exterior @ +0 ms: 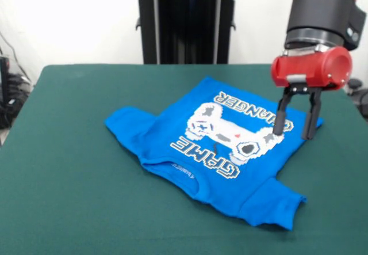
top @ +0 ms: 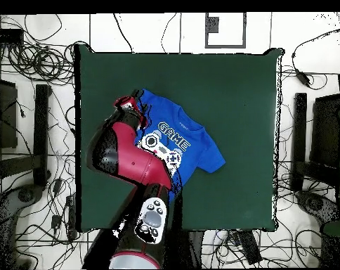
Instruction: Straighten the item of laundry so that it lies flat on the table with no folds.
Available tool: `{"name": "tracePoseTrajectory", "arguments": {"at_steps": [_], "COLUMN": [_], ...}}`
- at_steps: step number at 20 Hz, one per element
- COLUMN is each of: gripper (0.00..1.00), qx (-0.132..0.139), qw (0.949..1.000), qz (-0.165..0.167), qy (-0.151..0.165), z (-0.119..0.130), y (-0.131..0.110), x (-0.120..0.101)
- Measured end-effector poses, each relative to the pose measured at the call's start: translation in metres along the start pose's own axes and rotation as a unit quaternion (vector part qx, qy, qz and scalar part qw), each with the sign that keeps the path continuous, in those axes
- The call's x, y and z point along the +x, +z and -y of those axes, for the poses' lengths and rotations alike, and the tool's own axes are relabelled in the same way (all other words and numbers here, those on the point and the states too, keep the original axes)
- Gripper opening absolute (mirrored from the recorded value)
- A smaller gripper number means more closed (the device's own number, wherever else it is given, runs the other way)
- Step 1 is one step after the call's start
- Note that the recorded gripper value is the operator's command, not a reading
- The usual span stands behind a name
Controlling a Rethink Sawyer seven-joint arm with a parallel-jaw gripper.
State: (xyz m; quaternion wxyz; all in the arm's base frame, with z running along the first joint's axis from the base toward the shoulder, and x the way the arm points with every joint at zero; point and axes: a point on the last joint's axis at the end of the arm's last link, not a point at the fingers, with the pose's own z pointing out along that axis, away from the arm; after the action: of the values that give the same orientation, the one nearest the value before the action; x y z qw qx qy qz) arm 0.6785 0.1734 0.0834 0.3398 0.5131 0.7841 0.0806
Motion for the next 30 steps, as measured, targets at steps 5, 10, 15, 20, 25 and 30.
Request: {"name": "tracePoseTrajectory", "arguments": {"at_steps": [5, 10, 15, 20, 25, 30], "gripper": [1.0, 1.0, 1.0, 1.0, 1.0, 1.0], "qx": [0.005, 0.012, 0.021, 0.032, 0.044, 0.055], "qw": [0.9999, 0.9996, 0.9992, 0.9986, 0.9975, 0.9965], "qz": [0.003, 0.006, 0.005, -0.001, -0.01, -0.014], "qy": [-0.014, -0.024, -0.033, -0.041, -0.055, -0.062], "z": [0.015, 0.033, 0.049, 0.064, 0.081, 0.095], "y": [0.011, 0.023, 0.033, 0.04, 0.046, 0.052], "x": [0.0, 0.011, 0.021, 0.033, 0.054, 0.063]}}
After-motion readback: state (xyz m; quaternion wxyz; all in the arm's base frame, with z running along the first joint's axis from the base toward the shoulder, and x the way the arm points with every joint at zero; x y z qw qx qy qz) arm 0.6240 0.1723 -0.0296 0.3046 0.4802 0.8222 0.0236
